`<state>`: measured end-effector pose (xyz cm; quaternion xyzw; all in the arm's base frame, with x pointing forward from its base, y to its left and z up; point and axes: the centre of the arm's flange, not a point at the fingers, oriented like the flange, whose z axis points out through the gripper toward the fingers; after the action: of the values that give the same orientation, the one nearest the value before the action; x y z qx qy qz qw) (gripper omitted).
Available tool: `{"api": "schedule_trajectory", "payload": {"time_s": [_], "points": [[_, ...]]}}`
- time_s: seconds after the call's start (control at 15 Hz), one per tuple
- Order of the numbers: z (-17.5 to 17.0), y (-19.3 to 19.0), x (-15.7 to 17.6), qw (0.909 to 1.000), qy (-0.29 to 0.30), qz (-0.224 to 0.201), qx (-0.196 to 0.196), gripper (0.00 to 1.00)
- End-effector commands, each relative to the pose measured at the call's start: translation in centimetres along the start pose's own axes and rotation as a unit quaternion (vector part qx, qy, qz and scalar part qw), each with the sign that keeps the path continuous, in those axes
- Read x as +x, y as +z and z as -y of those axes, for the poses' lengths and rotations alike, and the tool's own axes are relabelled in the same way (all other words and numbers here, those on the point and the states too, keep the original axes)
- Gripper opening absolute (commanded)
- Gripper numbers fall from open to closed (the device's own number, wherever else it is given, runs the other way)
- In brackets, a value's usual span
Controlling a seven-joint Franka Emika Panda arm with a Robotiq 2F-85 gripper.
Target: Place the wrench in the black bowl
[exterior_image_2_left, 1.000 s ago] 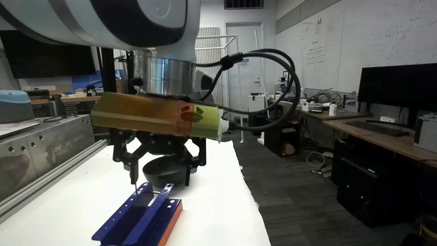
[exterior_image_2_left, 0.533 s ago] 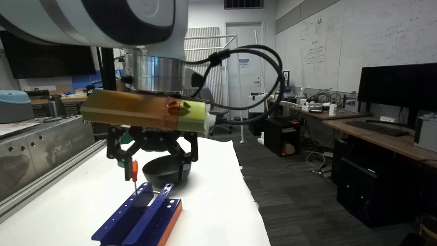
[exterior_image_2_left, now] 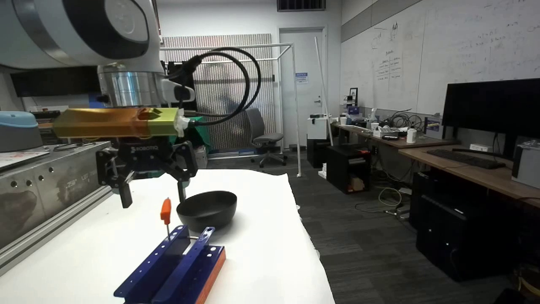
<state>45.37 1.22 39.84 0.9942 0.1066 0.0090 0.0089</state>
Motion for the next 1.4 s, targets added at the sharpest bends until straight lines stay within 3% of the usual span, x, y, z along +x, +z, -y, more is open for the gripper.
{"api": "schedule_trajectory", "payload": {"time_s": [0.0,0.33,0.47,0.8,1.07,1.13,1.2,1.33], "points": [[0.7,1.5,4.0,0.9993,-0.007,0.035,-0.014,1.0],[1.2,4.2,6.3,0.9981,-0.029,0.054,-0.007,1.0],[1.5,4.7,7.0,0.9978,-0.04,0.049,-0.021,0.74],[1.6,5.2,7.6,0.9941,-0.073,0.051,-0.062,0.35],[1.4,4.8,7.5,0.9928,-0.084,0.054,-0.067,0.05],[1.6,4.6,7.6,0.9925,-0.086,0.055,-0.068,0.0],[1.8,4.0,7.4,0.9918,-0.085,0.053,-0.08,0.06],[2.8,2.5,7.1,0.9893,-0.093,0.05,-0.101,0.06]]}}
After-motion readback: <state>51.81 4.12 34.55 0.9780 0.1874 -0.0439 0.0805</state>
